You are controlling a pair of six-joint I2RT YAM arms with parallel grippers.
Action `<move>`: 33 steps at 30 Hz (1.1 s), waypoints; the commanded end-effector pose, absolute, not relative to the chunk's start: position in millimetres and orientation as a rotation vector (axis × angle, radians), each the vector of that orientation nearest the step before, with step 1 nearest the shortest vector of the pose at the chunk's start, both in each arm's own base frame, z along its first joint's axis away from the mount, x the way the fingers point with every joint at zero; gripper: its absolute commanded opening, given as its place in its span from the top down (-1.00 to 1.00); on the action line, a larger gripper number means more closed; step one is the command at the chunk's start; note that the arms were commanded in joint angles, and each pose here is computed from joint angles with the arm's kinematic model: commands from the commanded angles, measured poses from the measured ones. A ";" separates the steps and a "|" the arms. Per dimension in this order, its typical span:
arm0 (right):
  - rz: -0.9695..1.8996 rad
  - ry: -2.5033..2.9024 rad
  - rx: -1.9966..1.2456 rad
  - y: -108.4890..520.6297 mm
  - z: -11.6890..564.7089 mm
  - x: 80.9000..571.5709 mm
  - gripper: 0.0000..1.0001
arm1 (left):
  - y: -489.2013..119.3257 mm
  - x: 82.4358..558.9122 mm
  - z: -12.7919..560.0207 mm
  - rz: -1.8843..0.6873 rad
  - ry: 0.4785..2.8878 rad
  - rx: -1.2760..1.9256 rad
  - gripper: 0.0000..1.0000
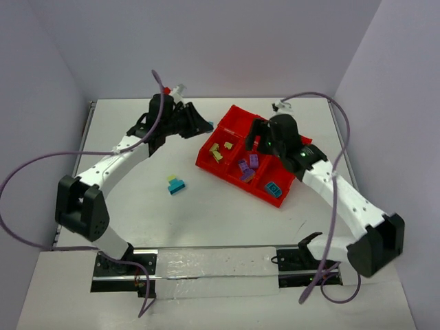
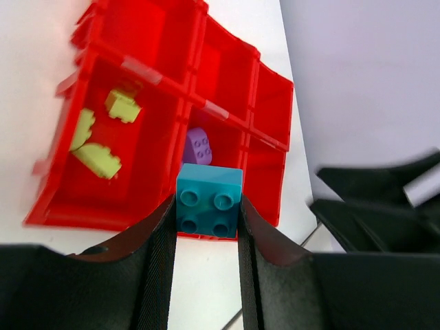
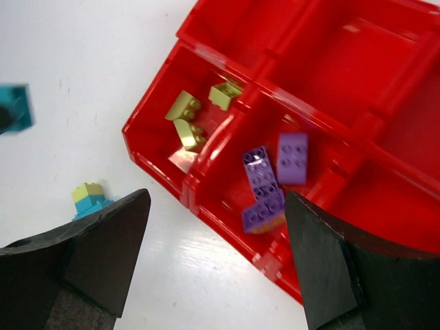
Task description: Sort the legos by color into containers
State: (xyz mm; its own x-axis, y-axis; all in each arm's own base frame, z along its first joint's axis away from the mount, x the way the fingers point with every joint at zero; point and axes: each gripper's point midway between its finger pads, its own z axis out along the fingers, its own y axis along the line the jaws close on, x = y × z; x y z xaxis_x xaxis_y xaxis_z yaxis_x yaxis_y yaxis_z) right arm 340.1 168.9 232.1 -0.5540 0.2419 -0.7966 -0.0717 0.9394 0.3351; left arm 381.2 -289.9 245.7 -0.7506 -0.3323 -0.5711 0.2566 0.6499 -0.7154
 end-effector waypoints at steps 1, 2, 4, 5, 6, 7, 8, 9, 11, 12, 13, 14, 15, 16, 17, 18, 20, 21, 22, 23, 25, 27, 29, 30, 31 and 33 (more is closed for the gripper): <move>0.364 2.058 0.230 136.9 240.9 315.6 -0.72 | -317.4 409.3 245.3 -1.029 2.163 -0.013 1.00; 0.359 2.046 0.238 131.9 244.0 310.9 -0.72 | -323.6 419.4 260.2 -1.012 2.126 0.004 0.99; 0.324 2.012 0.261 115.3 255.0 299.7 -0.74 | -339.3 435.6 247.1 -0.982 2.157 0.039 1.00; 0.304 1.996 0.275 107.1 261.2 295.7 -0.75 | -346.5 445.0 246.4 -0.982 2.158 0.048 1.00; 0.288 1.982 0.285 100.2 267.4 291.9 -0.75 | -350.4 450.5 229.8 -0.966 2.195 0.050 0.99; 0.280 1.971 0.287 95.9 273.2 288.6 -0.76 | -355.9 458.0 226.8 -0.957 2.195 0.053 1.00; 0.274 1.962 0.289 92.7 277.8 285.9 -0.76 | -359.9 464.5 225.1 -0.949 2.191 0.053 1.00; 0.272 1.956 0.290 90.8 281.1 283.9 -0.76 | -364.3 473.2 222.6 -0.937 2.184 0.054 0.99; 0.276 1.946 0.292 87.9 288.3 279.3 -0.76 | -371.7 489.8 226.2 -0.923 2.161 0.051 1.00; 0.278 1.945 0.292 87.4 290.0 277.6 -0.76 | -375.0 496.4 216.4 -0.912 2.171 0.046 1.00; 0.280 1.947 0.291 87.1 290.7 276.1 -0.76 | -377.6 501.6 209.7 -0.905 2.179 0.040 0.99; 0.280 1.951 0.291 86.8 290.1 274.7 -0.76 | -380.4 506.6 206.9 -0.904 2.180 0.036 0.99; 0.280 1.954 0.292 86.1 289.2 273.2 -0.76 | -383.8 512.3 204.6 -0.903 2.176 0.035 0.98; 0.279 1.958 0.293 85.4 288.3 271.7 -0.76 | -387.1 517.9 202.2 -0.902 2.173 0.035 0.97; 0.277 1.960 0.294 84.6 287.3 270.4 -0.76 | -390.7 522.7 202.5 -0.906 2.164 0.036 0.94; 0.273 1.960 0.295 83.6 286.2 269.2 -0.76 | -394.4 526.7 206.1 -0.916 2.148 0.040 0.90; 0.259 1.967 0.302 80.4 282.0 266.7 -0.76 | -400.9 528.9 198.1 -0.940 2.150 0.060 0.71; 0.249 1.976 0.305 79.1 278.3 265.9 -0.76 | -404.1 528.4 197.6 -0.958 2.146 0.080 0.55; 0.244 1.978 0.308 77.9 276.9 265.3 -0.76 | -406.2 528.1 197.7 -0.970 2.141 0.093 0.35; 0.238 1.980 0.309 77.0 275.3 264.8 -0.76 | -408.1 527.9 198.1 -0.981 2.135 0.104 0.14; 0.228 1.986 0.308 75.9 272.3 264.5 -0.77 | -411.3 528.3 199.2 -1.001 2.123 0.117 -0.25; 0.225 1.990 0.308 75.8 271.0 264.8 -0.77 | -415.1 526.5 200.0 -1.029 2.119 0.130 -0.45; 0.221 1.994 0.308 76.0 270.1 265.3 -0.77 | -417.6 523.9 204.8 -1.053 2.112 0.141 -0.57; 0.224 1.995 0.305 76.7 270.0 265.4 -0.77 | -418.1 522.4 205.9 -1.058 2.113 0.145 -0.60; 0.225 1.995 0.306 76.9 269.8 265.4 -0.77 | -417.8 521.2 205.4 -1.058 2.116 0.147 -0.61; 0.233 1.993 0.309 77.5 269.6 265.5 -0.77 | -415.1 511.6 227.8 -1.079 2.095 0.171 -0.62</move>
State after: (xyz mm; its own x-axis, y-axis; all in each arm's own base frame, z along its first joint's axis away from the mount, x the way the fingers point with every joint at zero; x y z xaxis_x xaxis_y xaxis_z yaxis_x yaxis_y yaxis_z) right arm 264.7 83.2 266.9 -0.4331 0.3086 -0.8468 0.0910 0.9497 0.2996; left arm 521.4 -403.5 164.8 -0.7590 -0.2103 -0.6162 0.3134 0.7116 -0.6288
